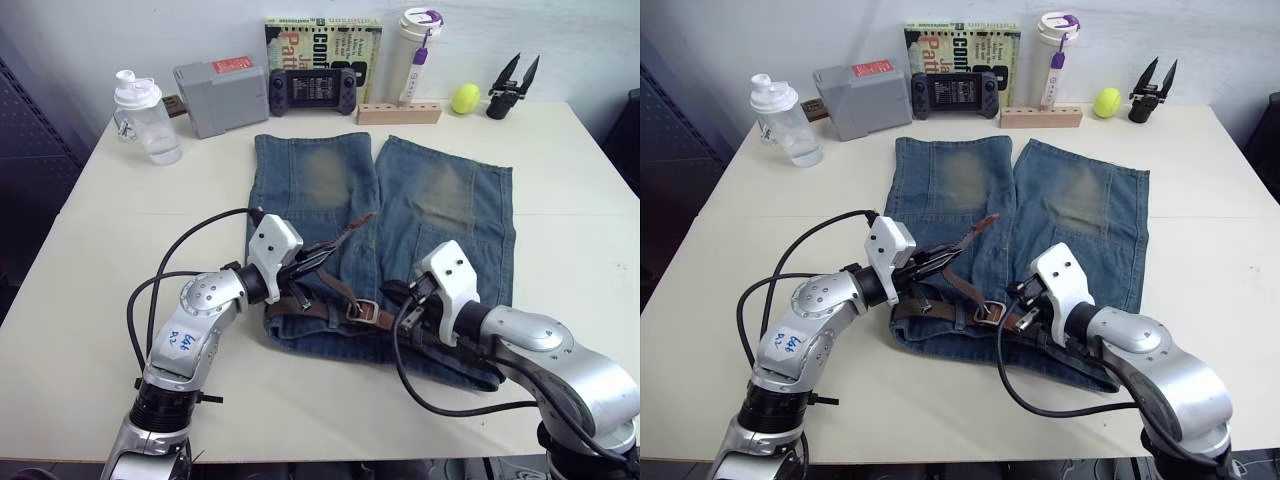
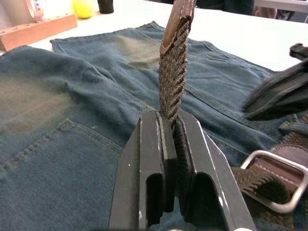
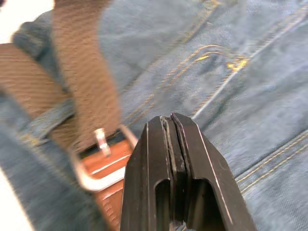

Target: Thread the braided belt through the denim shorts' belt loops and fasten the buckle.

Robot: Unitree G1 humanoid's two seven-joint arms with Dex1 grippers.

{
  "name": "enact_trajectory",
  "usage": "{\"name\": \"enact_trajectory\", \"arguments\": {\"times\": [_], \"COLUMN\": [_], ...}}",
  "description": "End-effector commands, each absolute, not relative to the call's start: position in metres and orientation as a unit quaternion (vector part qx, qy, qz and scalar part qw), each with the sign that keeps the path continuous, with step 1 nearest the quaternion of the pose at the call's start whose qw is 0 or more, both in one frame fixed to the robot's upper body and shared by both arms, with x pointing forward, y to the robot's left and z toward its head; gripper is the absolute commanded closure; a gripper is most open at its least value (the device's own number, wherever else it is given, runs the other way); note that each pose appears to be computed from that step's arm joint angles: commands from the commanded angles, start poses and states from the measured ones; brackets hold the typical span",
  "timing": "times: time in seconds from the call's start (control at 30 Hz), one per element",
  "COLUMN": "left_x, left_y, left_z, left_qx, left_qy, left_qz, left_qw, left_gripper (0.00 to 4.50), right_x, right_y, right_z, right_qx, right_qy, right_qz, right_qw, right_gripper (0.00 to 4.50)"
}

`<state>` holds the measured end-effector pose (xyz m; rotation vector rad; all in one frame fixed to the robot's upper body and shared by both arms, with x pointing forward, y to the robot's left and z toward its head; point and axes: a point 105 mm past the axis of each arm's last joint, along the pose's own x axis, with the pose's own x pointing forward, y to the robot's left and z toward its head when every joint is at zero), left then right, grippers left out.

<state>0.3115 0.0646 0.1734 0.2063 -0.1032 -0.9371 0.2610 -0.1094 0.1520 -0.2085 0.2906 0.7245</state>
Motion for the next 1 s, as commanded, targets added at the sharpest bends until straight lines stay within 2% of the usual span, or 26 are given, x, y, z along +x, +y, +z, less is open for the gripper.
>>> {"name": "enact_trajectory", "arguments": {"times": [0.03,0.57,1.0], "left_x": [0.307,0.303,0.309], "left_y": [0.062,0.063,0.068], "left_z": [0.183,0.179,0.18], "left_qx": [0.11,0.132,0.149], "left_qy": [-0.075,-0.078,-0.081], "left_qz": [-0.453,-0.455,-0.442], "left_qw": [0.881,0.877,0.881], "left_gripper": [4.5,4.5,4.5], "right_x": [0.247,0.257,0.247], "right_y": [-0.099,-0.081,-0.074], "right_z": [0.153,0.125,0.103], "right_qx": [-0.108,-0.136,-0.226], "right_qy": [0.142,0.182,0.229], "right_qz": [0.378,0.375,0.418], "right_qw": [0.908,0.899,0.85], "right_gripper": [4.44,4.44,4.44]}}
